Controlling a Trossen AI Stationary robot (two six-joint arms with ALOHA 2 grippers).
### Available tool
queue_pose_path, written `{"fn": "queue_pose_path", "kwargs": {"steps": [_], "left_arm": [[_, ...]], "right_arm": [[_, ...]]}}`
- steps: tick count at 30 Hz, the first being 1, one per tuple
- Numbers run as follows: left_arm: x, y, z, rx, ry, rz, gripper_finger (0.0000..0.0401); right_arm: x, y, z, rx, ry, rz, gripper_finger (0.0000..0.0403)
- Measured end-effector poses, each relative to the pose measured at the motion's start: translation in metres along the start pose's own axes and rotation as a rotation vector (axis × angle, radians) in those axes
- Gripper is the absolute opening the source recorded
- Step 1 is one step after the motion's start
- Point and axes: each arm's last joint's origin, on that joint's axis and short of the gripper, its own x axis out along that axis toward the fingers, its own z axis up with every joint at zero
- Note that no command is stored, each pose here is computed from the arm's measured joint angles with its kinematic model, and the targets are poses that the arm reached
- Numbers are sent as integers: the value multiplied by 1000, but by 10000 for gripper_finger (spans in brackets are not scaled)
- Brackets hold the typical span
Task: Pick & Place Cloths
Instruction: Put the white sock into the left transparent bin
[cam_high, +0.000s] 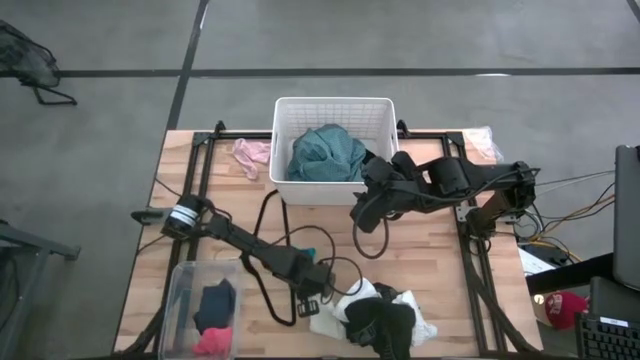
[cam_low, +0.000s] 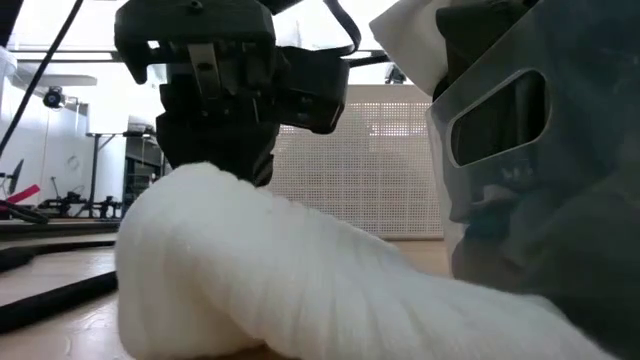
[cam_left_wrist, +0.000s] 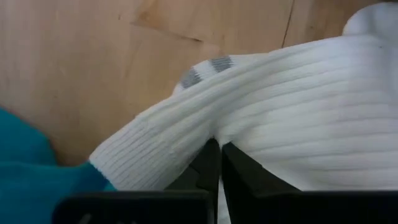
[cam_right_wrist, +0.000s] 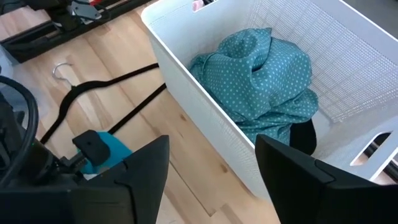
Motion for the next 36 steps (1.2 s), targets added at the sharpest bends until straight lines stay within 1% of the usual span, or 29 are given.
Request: {"fn": "queue_pose_path", "kwargs": {"steps": [4, 7, 14, 17, 23, 27, 33, 36], "left_arm": [[-15, 1, 3, 13, -17, -25, 6], [-30, 3, 0, 30, -22, -4, 4], [-90, 1, -6, 5, -101, -41, 2], [-120, 1, -11, -28, -150, -87, 2], [-187, 0, -28, -90, -264, -240, 1], [-233, 3, -45, -133, -303, -387, 1], [-289, 11, -76, -180, -281, -616, 0], [-312, 17, -94, -221, -210, -730, 0]], "right_arm": [[3, 1, -2, -7, 8, -8, 220], [3, 1, -2, -8, 9, -9, 213], [4, 1, -2, -10, 8, -9, 201], [4, 1, -2, -11, 5, -11, 197], [4, 1, -2, -11, -5, -22, 195], [4, 1, -2, -12, -5, -23, 203], [5, 1, -2, -13, -7, -29, 213], [5, 0, -2, -9, -8, -31, 217]]}}
